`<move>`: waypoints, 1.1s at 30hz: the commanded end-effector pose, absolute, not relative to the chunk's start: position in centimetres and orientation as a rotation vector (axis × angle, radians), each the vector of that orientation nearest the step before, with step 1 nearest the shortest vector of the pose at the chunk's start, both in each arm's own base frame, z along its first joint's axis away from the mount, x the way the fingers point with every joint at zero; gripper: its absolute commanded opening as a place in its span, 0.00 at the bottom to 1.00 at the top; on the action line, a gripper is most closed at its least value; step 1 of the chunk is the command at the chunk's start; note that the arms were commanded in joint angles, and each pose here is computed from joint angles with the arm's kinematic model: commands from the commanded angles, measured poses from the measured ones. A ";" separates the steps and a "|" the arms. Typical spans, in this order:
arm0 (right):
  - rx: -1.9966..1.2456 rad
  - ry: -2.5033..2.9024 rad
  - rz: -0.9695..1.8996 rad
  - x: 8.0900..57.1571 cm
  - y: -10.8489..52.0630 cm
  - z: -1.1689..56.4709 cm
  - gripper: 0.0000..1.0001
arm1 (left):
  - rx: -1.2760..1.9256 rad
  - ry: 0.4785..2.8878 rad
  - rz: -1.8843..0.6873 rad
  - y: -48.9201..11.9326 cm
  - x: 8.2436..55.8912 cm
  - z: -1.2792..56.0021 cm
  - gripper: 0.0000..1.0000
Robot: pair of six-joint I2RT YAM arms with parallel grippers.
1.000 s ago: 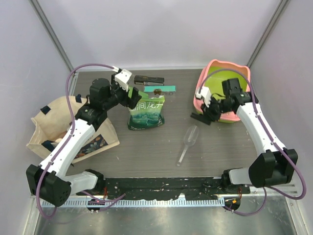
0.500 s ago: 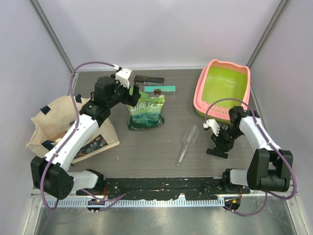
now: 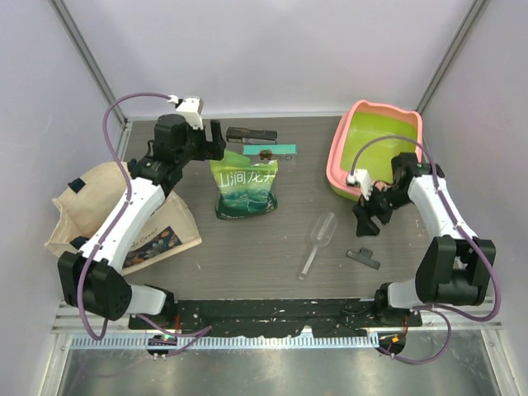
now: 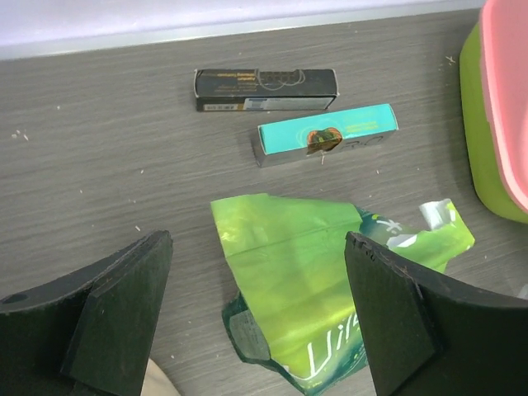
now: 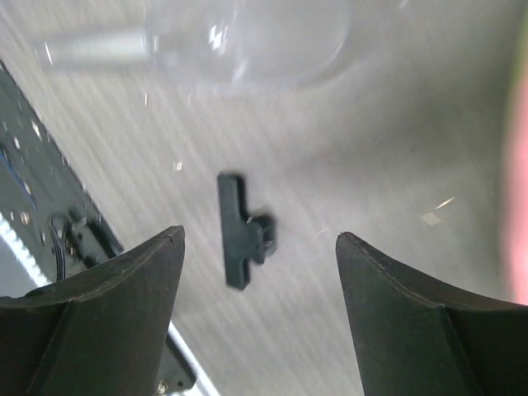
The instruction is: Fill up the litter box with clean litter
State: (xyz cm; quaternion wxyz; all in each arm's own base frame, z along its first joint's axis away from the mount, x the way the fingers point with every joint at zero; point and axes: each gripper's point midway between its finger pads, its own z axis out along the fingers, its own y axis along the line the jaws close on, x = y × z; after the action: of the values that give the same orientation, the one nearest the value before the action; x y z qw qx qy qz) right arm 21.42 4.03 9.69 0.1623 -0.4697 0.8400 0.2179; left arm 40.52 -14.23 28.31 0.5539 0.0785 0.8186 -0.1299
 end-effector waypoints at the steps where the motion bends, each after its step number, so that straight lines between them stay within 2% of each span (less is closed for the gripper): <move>1: -1.204 2.211 0.760 26.1 9.2 15.5 0.80 | 0.079 1.966 -0.396 -13.8 41.8 29.0 0.89; 6: -1.061 2.103 0.804 32.4 14.7 19.4 0.80 | 0.116 2.137 -0.558 -15.2 42.6 26.0 0.86; 13: -0.973 2.028 0.962 37.0 20.5 21.6 0.80 | 0.034 2.346 -0.731 -16.1 42.4 22.1 0.79; 21: -0.715 2.025 1.078 41.1 23.1 22.8 0.80 | 0.117 2.304 -0.999 -18.3 40.9 23.4 0.66; 22: -0.696 2.033 1.086 41.4 23.3 22.6 0.80 | 0.128 2.305 -1.013 -18.5 40.7 23.3 0.64; 23: -0.685 2.024 1.079 41.8 23.4 23.1 0.80 | 0.152 2.307 -1.053 -18.8 40.1 23.2 0.58; 24: -0.659 2.037 1.061 42.2 23.4 23.2 0.80 | 0.175 2.300 -1.070 -19.0 39.9 23.2 0.48; 26: -0.608 2.050 1.061 42.9 23.6 23.6 0.80 | 0.202 2.278 -1.102 -19.3 39.6 23.4 0.40; 27: -0.585 2.060 1.058 43.1 23.6 23.7 0.80 | 0.225 2.260 -1.131 -19.6 39.4 23.7 0.28; 30: -0.515 2.090 1.054 43.7 23.6 24.0 0.80 | 0.308 2.175 -1.160 -20.1 39.0 25.3 0.10; 33: -0.479 2.131 1.042 43.8 23.4 23.8 0.80 | 0.433 1.999 -1.151 -20.4 38.1 29.0 0.04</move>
State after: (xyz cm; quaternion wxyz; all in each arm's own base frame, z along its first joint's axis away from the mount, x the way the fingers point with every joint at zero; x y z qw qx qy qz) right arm 42.51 23.06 21.58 0.3355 -0.2140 0.8232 0.4048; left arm 39.68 -19.32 21.48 0.2853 0.0722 0.8633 -0.4101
